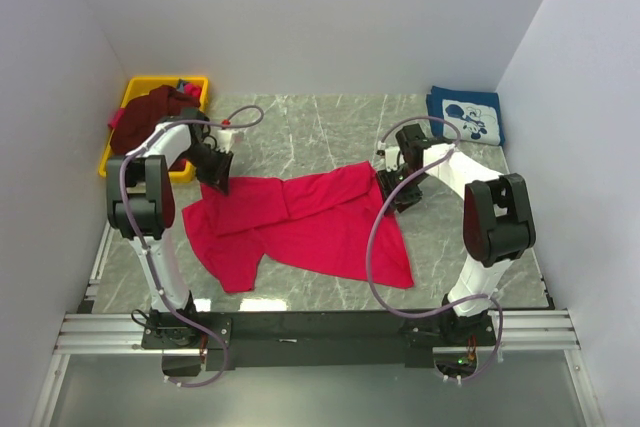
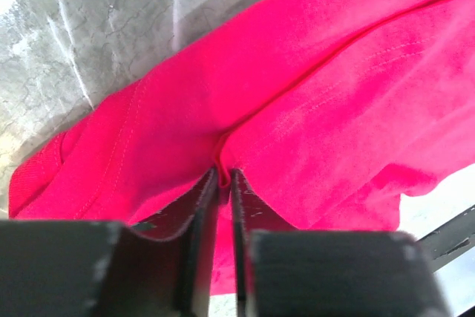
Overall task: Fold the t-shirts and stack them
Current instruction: Flatten the tshirt out
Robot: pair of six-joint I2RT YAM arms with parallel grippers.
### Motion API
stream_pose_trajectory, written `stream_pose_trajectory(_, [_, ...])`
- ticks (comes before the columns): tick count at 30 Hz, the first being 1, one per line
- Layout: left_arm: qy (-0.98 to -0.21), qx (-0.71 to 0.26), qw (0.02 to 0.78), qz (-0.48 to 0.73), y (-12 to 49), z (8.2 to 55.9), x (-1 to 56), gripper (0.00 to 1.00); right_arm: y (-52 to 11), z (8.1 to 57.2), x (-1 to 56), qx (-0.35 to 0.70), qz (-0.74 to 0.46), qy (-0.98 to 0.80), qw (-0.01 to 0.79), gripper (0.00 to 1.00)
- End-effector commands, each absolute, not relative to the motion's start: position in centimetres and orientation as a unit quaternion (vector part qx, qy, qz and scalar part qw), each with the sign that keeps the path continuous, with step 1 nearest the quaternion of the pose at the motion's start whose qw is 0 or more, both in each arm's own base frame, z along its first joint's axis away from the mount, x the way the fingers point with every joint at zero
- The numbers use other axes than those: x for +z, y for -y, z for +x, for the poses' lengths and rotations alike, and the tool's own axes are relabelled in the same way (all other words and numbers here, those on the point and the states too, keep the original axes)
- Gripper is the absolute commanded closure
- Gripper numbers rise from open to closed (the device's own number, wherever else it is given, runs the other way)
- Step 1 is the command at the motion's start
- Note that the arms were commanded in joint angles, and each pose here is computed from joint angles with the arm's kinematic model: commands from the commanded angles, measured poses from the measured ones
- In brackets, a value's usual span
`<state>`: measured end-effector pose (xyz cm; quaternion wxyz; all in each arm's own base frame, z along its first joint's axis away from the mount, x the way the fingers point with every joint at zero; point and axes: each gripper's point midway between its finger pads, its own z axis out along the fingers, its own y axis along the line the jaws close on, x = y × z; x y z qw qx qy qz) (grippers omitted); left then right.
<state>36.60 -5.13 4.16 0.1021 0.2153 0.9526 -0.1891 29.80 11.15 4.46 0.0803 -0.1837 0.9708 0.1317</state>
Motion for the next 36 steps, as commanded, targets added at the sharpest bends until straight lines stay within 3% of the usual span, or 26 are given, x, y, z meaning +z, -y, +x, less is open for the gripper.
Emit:
stream_pose_trajectory(1, [-0.941, -0.202, 0.143, 0.232, 6.0, 37.2, 7.4, 0.84, -10.8, 30.6, 4.0, 0.131, -0.177, -0.972, 0.088, 0.46])
stream_pose_trajectory(7, [-0.942, -0.192, 0.149, 0.231, 5.8, 37.6, 7.9, 0.99, -11.2, 31.6, 4.6, 0.146, -0.169, -0.97, 0.101, 0.39])
stream_pose_trajectory(14, [-0.938, -0.189, 0.179, 0.228, 5.8, 38.5, 10.8, 1.0, -12.9, 32.5, 4.8, 0.185, -0.151, -0.966, 0.103, 0.37])
stream_pose_trajectory(21, [-0.935, -0.197, 0.198, 0.22, 5.9, 39.0, 12.7, 1.0, -12.9, 34.1, 2.6, 0.153, -0.153, -0.972, 0.093, 0.34])
stream_pose_trajectory(24, [-0.933, -0.202, 0.216, 0.206, 5.3, 39.6, 14.1, 1.0, -11.8, 33.2, 0.8, 0.13, -0.157, -0.977, 0.068, 0.52])
stream_pose_trajectory(25, [-0.93, -0.208, 0.229, 0.197, 4.7, 39.9, 14.9, 1.0, -10.9, 33.0, 0.6, 0.114, -0.167, -0.977, 0.068, 0.71])
stream_pose_trajectory(28, [-0.921, -0.212, 0.284, 0.164, 2.9, 41.3, 17.8, 1.0, -7.9, 31.6, 0.9, 0.073, -0.185, -0.978, 0.064, 1.0])
stream_pose_trajectory(36, [-0.91, -0.152, 0.379, 0.069, -2.0, 43.7, 20.6, 1.0, -0.6, 24.5, 1.7, 0.024, -0.268, -0.963, -0.011, 1.0])
